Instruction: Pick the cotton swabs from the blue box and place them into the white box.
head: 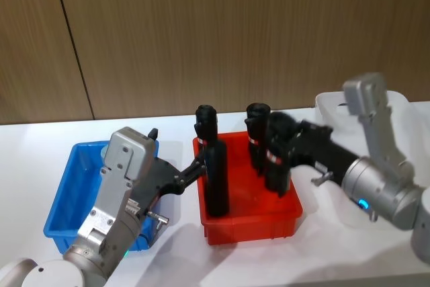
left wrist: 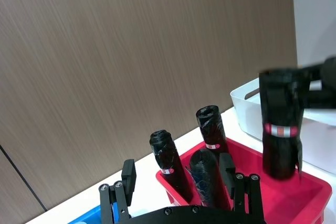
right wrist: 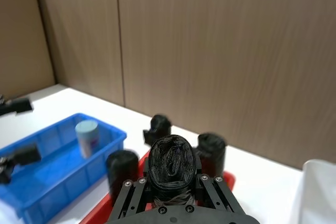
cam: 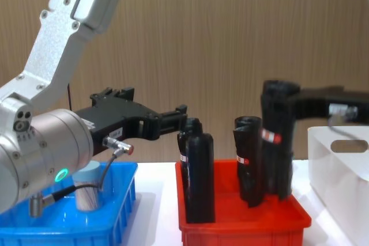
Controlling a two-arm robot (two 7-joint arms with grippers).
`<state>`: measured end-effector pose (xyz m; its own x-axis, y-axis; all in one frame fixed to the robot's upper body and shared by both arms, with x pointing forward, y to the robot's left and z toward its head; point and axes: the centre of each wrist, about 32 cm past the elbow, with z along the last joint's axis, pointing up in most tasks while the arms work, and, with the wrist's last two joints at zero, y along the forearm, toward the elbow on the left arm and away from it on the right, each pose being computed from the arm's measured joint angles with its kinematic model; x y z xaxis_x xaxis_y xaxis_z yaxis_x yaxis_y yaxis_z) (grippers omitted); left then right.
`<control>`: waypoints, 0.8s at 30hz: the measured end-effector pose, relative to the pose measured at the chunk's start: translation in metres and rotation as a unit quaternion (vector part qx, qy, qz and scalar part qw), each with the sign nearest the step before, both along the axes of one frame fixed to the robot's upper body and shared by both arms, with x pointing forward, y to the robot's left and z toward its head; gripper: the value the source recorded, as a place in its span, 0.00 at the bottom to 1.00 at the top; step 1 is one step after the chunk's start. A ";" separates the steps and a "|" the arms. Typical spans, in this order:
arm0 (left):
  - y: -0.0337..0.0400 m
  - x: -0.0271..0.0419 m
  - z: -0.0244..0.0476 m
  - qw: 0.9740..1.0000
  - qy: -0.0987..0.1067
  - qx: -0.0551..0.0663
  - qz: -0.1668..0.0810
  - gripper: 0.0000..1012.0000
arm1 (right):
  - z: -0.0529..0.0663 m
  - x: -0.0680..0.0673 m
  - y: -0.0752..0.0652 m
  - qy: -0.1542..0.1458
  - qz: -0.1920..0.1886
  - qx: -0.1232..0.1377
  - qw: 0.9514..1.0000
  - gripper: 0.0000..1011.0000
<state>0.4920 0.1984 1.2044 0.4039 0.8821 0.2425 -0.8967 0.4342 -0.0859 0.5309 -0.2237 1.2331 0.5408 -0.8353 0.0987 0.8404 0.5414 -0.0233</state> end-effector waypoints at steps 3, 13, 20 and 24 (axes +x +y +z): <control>0.0000 0.0000 0.0000 1.000 0.000 0.000 0.000 0.99 | 0.008 0.000 -0.003 -0.010 -0.009 0.003 1.000 0.37; 0.0000 0.0000 0.0000 1.000 0.000 0.000 0.000 0.99 | 0.033 0.004 -0.021 -0.046 -0.064 0.005 0.997 0.36; 0.0000 0.0000 0.0000 1.000 0.000 0.000 0.000 0.99 | 0.043 0.011 -0.036 -0.062 -0.110 -0.004 0.992 0.36; 0.0000 0.0000 0.0000 1.000 0.000 0.000 0.000 0.99 | 0.044 0.017 -0.047 -0.067 -0.140 -0.012 0.988 0.36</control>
<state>0.4920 0.1984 1.2044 0.4039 0.8821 0.2425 -0.8967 0.4342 -0.0859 0.5483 -0.2705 1.2767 0.2695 -0.9470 0.1749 0.9536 0.2878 0.0890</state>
